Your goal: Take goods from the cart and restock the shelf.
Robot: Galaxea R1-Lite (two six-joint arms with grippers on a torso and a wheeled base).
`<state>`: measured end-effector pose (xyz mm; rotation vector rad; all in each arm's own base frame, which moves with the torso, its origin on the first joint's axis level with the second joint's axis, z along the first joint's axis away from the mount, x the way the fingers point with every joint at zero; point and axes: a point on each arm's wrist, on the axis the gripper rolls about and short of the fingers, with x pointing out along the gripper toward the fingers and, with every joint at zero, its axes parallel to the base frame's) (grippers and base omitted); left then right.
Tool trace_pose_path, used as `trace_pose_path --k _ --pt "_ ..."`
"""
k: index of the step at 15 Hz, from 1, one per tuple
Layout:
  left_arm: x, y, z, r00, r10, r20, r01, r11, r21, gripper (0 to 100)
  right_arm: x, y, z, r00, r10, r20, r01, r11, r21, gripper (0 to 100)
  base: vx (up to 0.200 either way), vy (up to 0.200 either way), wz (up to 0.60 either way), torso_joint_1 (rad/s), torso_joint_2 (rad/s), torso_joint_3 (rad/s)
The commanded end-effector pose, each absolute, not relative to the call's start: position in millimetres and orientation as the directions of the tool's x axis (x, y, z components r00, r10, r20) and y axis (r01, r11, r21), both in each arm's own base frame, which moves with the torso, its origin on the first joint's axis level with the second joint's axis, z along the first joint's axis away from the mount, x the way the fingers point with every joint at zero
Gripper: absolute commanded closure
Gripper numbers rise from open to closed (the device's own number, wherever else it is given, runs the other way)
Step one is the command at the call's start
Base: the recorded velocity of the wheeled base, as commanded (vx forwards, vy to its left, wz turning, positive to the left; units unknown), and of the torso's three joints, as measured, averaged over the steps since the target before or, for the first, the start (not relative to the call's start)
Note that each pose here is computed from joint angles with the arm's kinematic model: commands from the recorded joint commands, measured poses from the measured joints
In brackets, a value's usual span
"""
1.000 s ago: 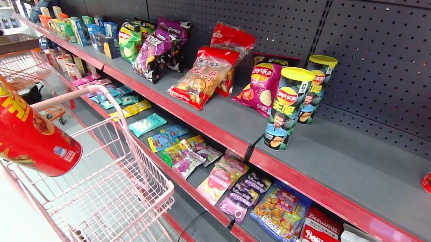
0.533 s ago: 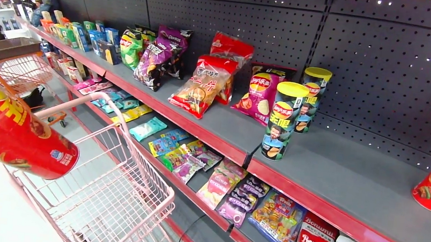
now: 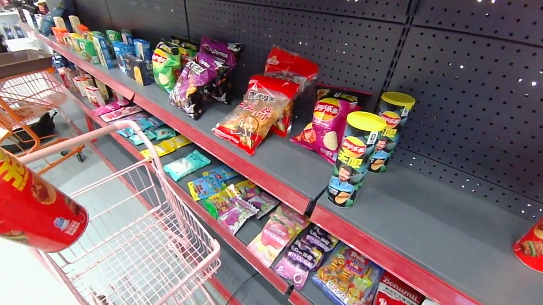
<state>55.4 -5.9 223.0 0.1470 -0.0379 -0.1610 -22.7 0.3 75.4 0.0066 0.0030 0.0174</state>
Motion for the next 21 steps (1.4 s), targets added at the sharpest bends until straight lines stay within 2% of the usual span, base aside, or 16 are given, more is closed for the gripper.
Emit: trace_pose_path --k 1,6,16,21 --pt "45.7 -4.9 216.3 0.988 -0.148 0.037 0.14 0.976 0.166 100 -22.6 0.3 75.5 1.0 0.018 -0.003 -0.018 1.0 0.008 0 0.0 0.0 -0.6 0.007 0.0 -0.002" --pt "24.7 -3.7 204.7 0.988 -0.156 0.005 0.153 0.973 0.173 100 -22.6 0.3 75.4 1.0 0.018 -0.005 -0.018 1.0 0.006 0 0.0 0.0 -0.6 0.002 0.0 0.0" --pt "22.1 -3.4 205.1 0.988 -0.153 0.015 0.148 0.974 0.172 100 -22.6 0.3 75.5 1.0 0.02 -0.003 -0.02 1.0 0.008 0 0.0 0.0 -0.6 0.003 0.0 0.0" --pt "15.1 -3.1 202.7 0.987 -0.162 0.014 0.157 0.972 0.172 100 -22.6 0.3 75.5 1.0 0.02 -0.003 -0.02 1.0 0.005 0 0.0 0.0 0.0 0.0 0.0 0.0"
